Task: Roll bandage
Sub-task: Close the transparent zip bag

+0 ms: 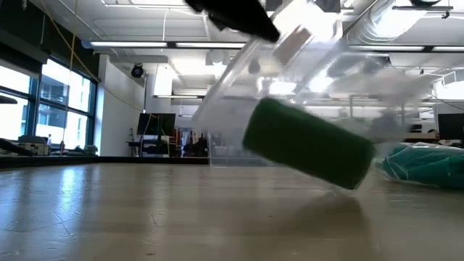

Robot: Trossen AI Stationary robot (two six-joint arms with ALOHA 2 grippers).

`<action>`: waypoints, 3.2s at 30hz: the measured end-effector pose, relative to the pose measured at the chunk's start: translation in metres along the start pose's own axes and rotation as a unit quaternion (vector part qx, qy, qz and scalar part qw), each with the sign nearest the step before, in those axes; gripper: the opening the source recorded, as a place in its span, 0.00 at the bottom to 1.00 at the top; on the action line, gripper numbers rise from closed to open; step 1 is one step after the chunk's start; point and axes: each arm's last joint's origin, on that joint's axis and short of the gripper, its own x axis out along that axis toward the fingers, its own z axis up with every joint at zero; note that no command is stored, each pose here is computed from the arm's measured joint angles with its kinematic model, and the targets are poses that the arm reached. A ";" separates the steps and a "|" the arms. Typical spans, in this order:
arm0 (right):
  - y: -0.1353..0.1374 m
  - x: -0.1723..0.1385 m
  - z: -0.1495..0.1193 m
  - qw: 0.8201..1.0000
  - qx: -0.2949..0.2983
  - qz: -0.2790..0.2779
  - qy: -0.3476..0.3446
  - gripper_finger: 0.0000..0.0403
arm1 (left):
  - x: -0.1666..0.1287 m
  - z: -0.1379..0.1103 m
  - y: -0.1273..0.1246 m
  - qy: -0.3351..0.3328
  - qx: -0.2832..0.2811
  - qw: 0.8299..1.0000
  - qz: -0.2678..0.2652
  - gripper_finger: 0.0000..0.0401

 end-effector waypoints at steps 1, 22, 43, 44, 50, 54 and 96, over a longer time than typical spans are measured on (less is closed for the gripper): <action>0.000 0.000 0.000 1.000 0.000 0.000 0.000 0.00 | 0.001 -0.002 0.000 0.011 -0.003 1.000 -0.001 0.12; -0.025 0.048 0.000 0.993 -0.005 0.096 0.064 0.28 | -0.002 -0.010 -0.007 0.049 -0.005 0.999 -0.017 0.01; -0.021 0.064 -0.006 0.998 0.005 0.049 0.045 0.01 | -0.003 -0.020 -0.009 0.067 -0.021 0.998 -0.010 0.21; -0.019 0.058 -0.005 0.998 0.014 0.039 0.042 0.00 | -0.001 -0.022 -0.011 0.050 -0.026 0.998 0.004 0.22; -0.006 0.018 0.000 0.998 0.055 -0.006 0.008 0.00 | 0.009 -0.033 -0.019 -0.039 -0.037 0.997 0.061 0.19; 0.000 -0.003 0.002 0.998 0.058 -0.013 -0.011 0.00 | 0.009 -0.037 -0.022 -0.048 -0.023 0.996 0.075 0.09; -0.016 0.017 0.018 0.997 0.003 0.071 -0.016 0.31 | -0.041 -0.007 -0.003 0.095 -0.001 0.995 0.024 0.00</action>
